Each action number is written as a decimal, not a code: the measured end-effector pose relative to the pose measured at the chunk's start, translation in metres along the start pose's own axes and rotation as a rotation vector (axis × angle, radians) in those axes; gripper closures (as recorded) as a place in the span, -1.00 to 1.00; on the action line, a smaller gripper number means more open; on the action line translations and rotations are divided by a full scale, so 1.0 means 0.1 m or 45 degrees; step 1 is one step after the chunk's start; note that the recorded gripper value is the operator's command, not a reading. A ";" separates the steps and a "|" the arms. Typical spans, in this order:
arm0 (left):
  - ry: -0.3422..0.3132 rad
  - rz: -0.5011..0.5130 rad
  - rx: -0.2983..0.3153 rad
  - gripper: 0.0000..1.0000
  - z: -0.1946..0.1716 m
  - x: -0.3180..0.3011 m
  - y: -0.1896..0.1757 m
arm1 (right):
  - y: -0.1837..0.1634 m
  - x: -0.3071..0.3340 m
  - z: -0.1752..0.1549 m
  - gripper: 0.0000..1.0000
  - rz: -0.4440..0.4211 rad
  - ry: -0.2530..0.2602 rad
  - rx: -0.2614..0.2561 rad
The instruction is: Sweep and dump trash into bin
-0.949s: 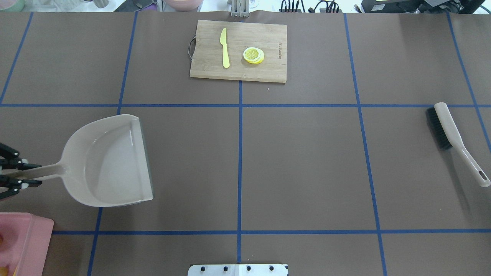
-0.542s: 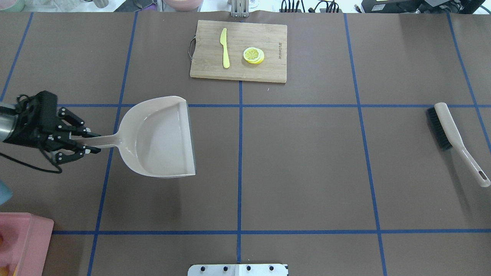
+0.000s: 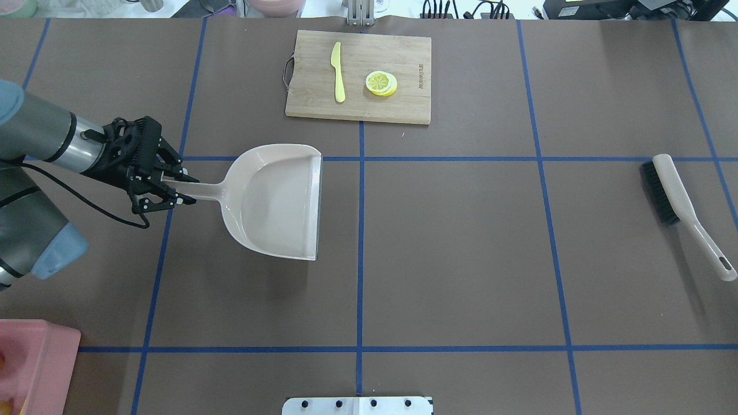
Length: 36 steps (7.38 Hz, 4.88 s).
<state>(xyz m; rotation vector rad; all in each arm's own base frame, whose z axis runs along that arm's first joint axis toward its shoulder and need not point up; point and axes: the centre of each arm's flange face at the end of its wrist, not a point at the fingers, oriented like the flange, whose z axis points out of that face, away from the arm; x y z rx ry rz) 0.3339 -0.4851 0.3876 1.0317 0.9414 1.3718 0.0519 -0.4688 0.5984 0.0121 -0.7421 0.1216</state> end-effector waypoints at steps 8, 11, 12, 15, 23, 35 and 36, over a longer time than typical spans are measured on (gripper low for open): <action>0.080 0.023 -0.055 -0.98 0.35 -0.03 -0.01 | 0.02 0.02 0.01 -1.00 0.003 0.004 -0.003; -0.005 -0.192 -0.064 -0.98 -0.34 0.27 0.40 | 0.02 0.02 0.01 -1.00 0.003 0.006 -0.003; -0.072 -0.300 -0.072 -0.98 -0.72 0.34 0.59 | 0.02 0.03 0.02 -1.00 0.004 0.008 -0.004; -0.264 -0.807 -0.294 -0.97 -1.70 -0.13 1.47 | 0.03 0.03 0.02 -1.00 0.004 0.009 -0.006; -0.501 -2.070 -0.419 -0.98 -2.53 -0.17 2.61 | 0.04 0.01 0.01 -1.00 0.002 0.003 -0.004; -0.518 -2.136 -0.429 -0.98 -2.63 -0.04 2.82 | 0.05 0.06 0.05 -1.00 0.007 0.015 -0.016; -0.519 -2.141 -0.429 -0.98 -2.64 -0.02 2.84 | 0.05 0.06 0.05 -1.00 0.007 0.015 -0.016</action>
